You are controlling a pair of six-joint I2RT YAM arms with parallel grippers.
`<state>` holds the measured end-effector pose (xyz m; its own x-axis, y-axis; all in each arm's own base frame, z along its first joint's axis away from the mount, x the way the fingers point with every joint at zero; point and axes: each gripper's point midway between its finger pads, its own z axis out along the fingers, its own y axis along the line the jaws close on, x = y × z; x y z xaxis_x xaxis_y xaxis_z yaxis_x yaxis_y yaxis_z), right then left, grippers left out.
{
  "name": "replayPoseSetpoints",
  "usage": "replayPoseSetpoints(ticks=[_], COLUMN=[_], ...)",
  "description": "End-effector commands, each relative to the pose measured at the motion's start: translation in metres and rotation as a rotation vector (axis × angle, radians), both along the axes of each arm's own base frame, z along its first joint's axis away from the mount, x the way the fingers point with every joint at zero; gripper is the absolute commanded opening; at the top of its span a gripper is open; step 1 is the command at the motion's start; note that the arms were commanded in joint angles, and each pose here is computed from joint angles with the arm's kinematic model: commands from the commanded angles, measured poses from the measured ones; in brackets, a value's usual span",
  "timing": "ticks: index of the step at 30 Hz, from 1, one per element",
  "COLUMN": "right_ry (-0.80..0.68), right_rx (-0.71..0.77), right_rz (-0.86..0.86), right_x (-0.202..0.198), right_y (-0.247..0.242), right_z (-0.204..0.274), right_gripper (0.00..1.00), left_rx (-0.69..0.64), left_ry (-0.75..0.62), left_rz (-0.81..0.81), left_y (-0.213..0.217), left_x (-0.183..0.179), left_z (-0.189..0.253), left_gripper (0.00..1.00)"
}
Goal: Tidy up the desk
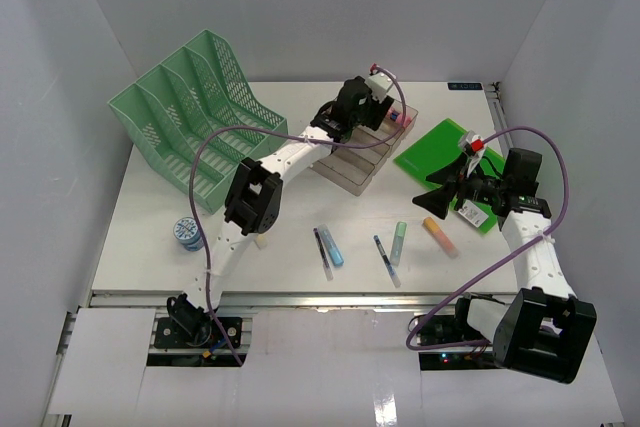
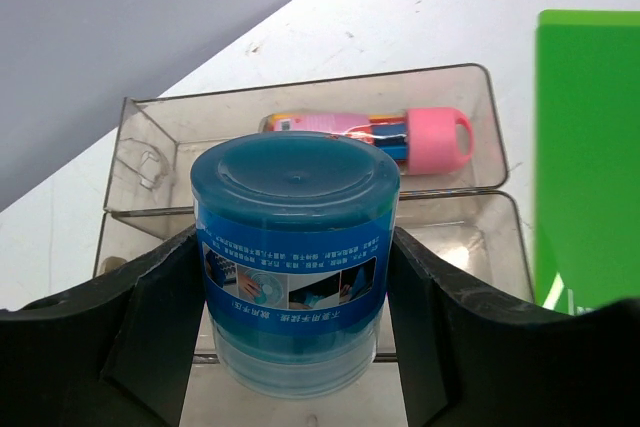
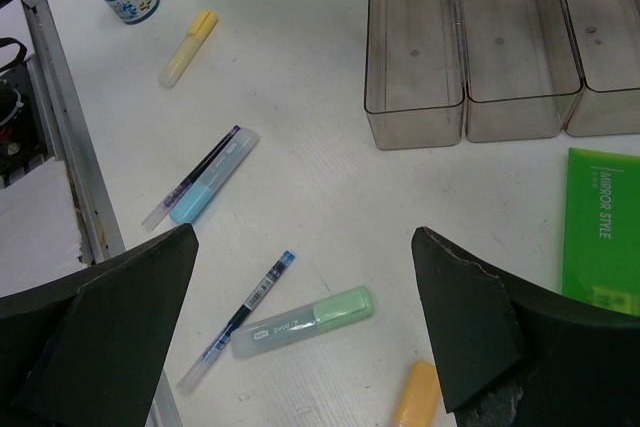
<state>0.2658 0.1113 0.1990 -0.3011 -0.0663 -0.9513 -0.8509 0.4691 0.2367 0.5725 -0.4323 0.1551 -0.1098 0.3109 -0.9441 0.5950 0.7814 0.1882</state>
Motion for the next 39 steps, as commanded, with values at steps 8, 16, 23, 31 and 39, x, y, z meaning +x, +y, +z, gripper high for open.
replayPoseSetpoints(ticks=[8, 16, 23, 31, 39], right_ry=[-0.018, -0.013, -0.011, -0.011, -0.007], right_rx=[0.019, 0.022, 0.022, 0.022, 0.02], right_rz=[0.019, 0.02, 0.019, 0.02, 0.017], right_x=[0.002, 0.002, 0.002, 0.002, 0.003], right_y=[0.001, 0.001, 0.0, 0.0, 0.0], right_z=[0.005, 0.005, 0.004, 0.004, 0.002], right_gripper=[0.94, 0.94, 0.94, 0.94, 0.94], left_rx=[-0.034, -0.014, 0.013, 0.018, 0.031], left_ry=[-0.092, -0.089, -0.042, -0.004, 0.034], left_rz=[0.076, 0.035, -0.05, -0.048, -0.066], left_y=[0.04, 0.052, 0.052, 0.057, 0.059], left_x=[0.039, 0.042, 0.035, 0.033, 0.024], left_z=[0.027, 0.029, 0.015, 0.006, 0.006], left_gripper=[0.0, 0.0, 0.0, 0.05, 0.02])
